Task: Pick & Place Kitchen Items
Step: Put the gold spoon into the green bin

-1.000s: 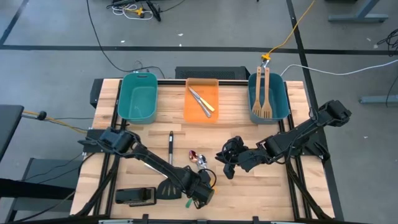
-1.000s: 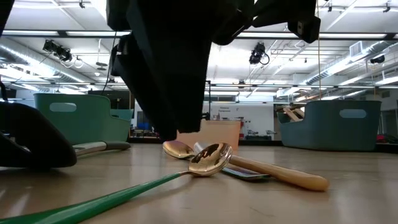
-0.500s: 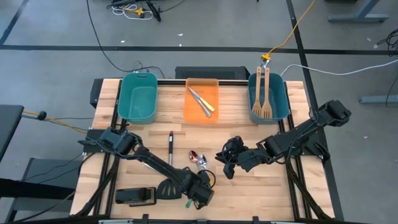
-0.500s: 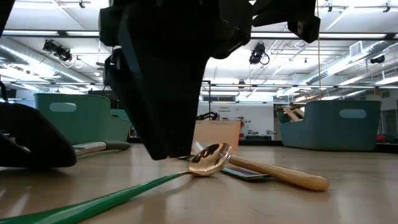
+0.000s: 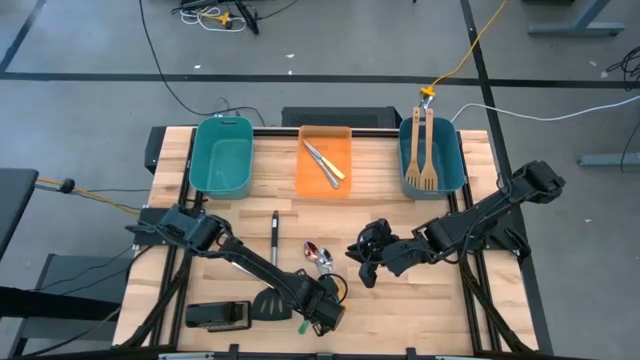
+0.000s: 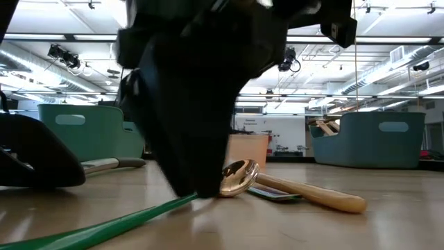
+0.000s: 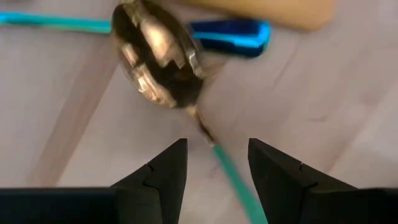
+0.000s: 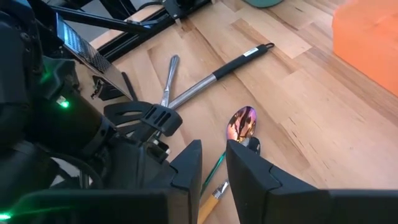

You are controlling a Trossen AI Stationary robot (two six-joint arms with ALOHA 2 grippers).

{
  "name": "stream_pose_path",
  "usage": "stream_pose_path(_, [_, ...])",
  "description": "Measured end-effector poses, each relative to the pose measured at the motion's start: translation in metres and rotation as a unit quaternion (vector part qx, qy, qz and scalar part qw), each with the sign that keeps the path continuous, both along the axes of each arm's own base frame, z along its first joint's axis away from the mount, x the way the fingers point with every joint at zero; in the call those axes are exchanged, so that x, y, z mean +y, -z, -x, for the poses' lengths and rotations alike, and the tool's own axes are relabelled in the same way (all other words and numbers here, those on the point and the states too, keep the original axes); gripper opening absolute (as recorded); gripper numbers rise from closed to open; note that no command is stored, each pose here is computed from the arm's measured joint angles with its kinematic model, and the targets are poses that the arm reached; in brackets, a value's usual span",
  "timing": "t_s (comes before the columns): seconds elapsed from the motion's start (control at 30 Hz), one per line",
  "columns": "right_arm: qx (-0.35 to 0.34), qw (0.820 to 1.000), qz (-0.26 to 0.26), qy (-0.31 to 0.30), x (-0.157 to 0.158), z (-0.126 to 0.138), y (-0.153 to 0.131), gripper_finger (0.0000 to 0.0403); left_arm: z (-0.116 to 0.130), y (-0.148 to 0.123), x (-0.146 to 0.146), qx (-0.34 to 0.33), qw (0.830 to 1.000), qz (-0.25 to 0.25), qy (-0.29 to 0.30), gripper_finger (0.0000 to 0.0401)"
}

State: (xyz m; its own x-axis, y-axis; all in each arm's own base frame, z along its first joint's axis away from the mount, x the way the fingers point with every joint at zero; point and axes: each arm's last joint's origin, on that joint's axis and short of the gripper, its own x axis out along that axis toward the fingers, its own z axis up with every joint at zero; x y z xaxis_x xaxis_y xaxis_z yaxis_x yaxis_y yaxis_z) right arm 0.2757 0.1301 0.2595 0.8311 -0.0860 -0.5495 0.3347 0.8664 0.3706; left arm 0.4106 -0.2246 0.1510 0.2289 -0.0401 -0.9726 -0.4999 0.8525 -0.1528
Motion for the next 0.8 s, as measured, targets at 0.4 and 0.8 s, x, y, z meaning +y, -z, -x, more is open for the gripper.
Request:
stream_pose_path(0.4, [-0.001, 1.000, -0.001, 0.000, 0.0001, -0.0001, 0.0000, 0.0084, -0.0027, 0.0068, 0.0029, 0.010, 1.000, 0.001, 0.008, 0.0177])
stream_pose_path(0.8, [-0.001, 1.000, -0.001, 0.000, 0.0001, -0.0001, -0.0001, 0.0084, -0.0059, 0.0083, 0.0086, 0.008, 1.000, -0.001, -0.022, 0.0177])
